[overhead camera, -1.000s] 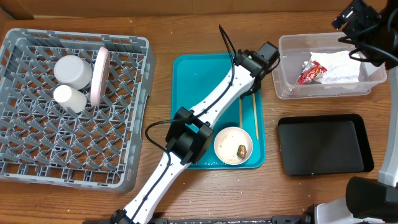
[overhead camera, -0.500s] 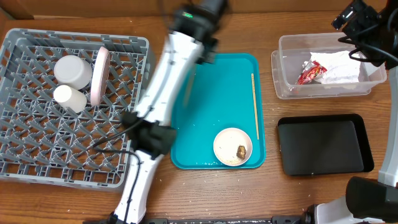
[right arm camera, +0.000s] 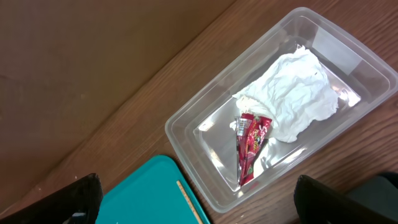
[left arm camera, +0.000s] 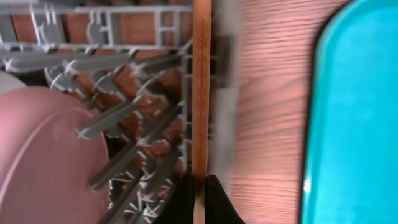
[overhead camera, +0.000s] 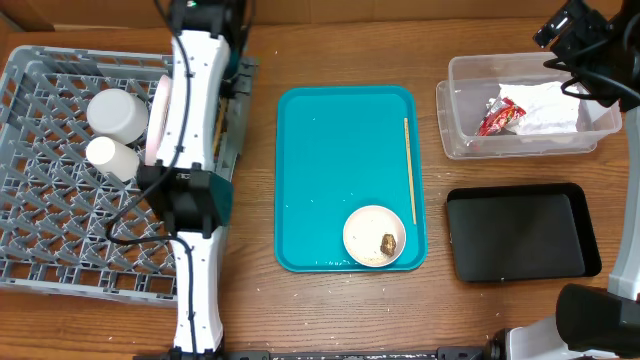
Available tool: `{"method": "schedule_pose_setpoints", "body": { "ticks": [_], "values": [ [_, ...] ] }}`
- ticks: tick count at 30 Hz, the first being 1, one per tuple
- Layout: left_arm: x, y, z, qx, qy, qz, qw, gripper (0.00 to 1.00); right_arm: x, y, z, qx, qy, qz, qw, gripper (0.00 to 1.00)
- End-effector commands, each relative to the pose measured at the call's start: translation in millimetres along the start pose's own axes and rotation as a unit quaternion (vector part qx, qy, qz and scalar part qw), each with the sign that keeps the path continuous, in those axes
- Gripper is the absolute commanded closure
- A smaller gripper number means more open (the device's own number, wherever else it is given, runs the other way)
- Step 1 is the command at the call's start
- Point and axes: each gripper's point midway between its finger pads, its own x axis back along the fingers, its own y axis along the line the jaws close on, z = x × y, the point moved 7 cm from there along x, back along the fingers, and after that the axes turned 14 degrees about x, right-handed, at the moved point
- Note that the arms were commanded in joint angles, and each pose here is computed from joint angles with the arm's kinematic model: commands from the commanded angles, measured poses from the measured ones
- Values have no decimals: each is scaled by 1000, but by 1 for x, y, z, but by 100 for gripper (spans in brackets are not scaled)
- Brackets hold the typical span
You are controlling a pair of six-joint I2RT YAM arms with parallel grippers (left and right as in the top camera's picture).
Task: Sort waste into correct bins and load items into the dishwasher
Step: 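Insert the chopstick upright into the rack's right edge and release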
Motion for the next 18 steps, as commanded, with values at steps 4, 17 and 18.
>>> {"method": "schedule_pose_setpoints", "body": {
  "ticks": [4, 17, 18],
  "values": [
    [-9, 24, -5, 19, 15, 34, 999, 96, 3, 1, -3, 0, -7, -2, 1000, 0],
    [-8, 20, -7, 30, 21, 91, 995, 69, 3, 1, -3, 0, -7, -2, 1000, 0],
    [-3, 16, -6, 29, 20, 116, 993, 72, 3, 1, -3, 0, -7, -2, 1000, 0]
  ]
}}
